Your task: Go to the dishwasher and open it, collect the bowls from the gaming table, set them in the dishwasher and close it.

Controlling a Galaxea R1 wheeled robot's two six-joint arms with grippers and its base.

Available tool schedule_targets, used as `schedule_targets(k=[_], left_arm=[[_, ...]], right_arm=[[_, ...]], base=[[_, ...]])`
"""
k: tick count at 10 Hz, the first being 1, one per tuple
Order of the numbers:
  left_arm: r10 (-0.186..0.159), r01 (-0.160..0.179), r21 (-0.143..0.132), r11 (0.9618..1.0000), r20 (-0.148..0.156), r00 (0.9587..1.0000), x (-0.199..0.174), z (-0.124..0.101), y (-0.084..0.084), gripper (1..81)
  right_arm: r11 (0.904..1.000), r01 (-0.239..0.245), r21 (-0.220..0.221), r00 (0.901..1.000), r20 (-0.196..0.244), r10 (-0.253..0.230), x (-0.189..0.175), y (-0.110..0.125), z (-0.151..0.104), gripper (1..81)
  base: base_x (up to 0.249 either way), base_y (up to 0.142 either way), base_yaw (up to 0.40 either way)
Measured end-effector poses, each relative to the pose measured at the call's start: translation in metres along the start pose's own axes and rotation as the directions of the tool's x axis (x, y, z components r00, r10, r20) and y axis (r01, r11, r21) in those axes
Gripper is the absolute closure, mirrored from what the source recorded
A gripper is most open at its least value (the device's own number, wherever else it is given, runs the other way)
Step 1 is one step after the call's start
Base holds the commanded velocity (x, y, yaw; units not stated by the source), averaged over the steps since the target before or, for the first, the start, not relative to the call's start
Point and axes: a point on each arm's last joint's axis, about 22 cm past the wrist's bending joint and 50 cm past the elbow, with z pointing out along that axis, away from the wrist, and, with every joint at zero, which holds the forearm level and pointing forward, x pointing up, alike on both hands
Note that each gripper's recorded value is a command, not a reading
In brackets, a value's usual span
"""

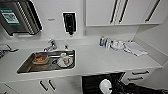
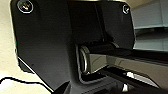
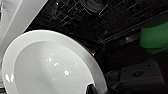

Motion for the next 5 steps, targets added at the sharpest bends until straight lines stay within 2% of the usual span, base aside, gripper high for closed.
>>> schedule_targets(k=[2, 5], left_arm=[[-0.002, 0.002, 0.003, 1.0000, -0.001, 1.0000, -0.002, 0.000, -0.002, 1.0], [-0.002, 0.002, 0.005, 1.0000, -0.015, 0.9999, 0.001, 0.000, -0.005, 1.0]], right_arm=[[0.9999, 0.011, 0.001, 0.9999, -0.001, -0.011, 0.018, -0.011, 0.004, 81.1], [0.9984, 0.048, 0.032, 0.9987, -0.016, -0.047, 0.050, -0.044, 0.006, 81.1]], base=[[0.000, 0.000, 0.000], [0.000, 0.000, 0.000]])
